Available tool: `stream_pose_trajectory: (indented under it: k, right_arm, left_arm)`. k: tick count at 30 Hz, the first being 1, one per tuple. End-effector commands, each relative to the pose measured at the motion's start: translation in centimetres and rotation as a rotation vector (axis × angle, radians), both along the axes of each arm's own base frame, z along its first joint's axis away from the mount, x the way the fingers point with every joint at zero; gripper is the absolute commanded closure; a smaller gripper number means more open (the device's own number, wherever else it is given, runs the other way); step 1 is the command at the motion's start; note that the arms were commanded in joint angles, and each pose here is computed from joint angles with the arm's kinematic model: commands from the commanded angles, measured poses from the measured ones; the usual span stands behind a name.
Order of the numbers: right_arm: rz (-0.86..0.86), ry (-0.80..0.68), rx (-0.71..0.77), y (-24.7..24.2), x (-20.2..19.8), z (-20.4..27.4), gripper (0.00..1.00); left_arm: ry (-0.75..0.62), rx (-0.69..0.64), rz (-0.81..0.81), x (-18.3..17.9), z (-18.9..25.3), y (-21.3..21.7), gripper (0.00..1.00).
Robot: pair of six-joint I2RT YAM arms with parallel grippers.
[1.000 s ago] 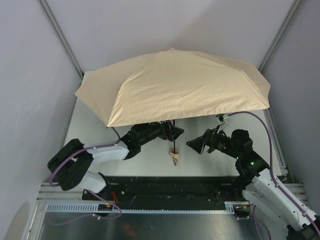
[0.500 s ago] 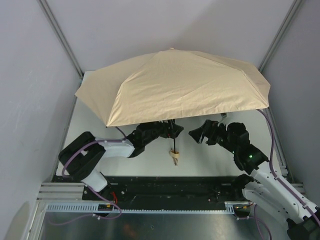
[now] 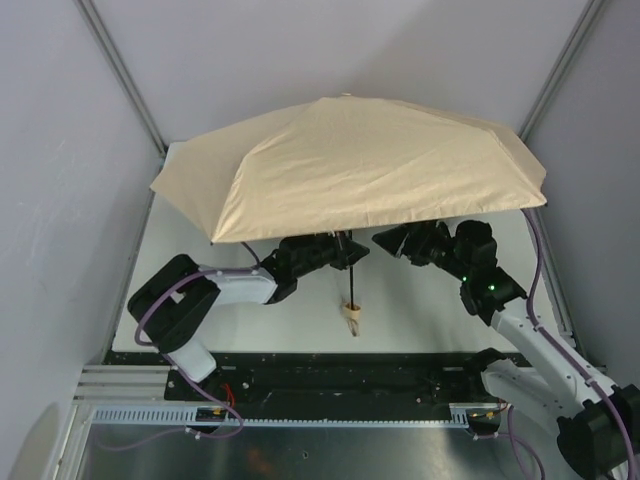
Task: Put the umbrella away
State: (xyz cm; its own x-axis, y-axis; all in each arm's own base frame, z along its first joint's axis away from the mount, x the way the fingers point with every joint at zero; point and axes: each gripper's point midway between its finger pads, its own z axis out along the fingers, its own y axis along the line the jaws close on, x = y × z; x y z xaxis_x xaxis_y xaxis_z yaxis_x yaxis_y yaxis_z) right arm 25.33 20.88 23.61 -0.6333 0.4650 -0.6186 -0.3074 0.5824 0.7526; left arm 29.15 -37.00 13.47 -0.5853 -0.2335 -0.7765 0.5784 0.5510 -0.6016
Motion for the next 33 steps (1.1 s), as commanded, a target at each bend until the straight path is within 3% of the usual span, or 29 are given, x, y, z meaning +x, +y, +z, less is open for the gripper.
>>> stream_pose_trajectory:
  k: [1, 8, 16, 25, 33]
  right_arm:
    - [0.064, -0.122, 0.232, 2.2, 1.0, 8.0, 0.15]
    - [0.041, -0.108, 0.496, 3.7, 4.7, 13.5, 0.09]
    - [0.064, -0.224, 0.741, 3.5, 7.8, 20.6, 0.08]
    - [0.118, -0.312, 0.716, 3.8, 10.1, 23.3, 0.13]
    - [0.096, -0.316, 0.675, 4.2, 12.4, 23.4, 0.37]
  left_arm:
    - [-0.042, -0.246, -0.265, -5.2, 9.7, -1.6, 1.0]
    - [-0.024, -0.395, -0.409, -11.3, 15.6, 0.2, 1.0]
    - [0.005, -0.459, -0.422, -13.8, 17.2, 1.4, 1.0]
    - [0.062, -0.474, -0.456, -14.6, 17.4, 0.9, 1.0]
    - [0.119, -0.456, -0.467, -14.8, 16.0, -0.1, 1.0]
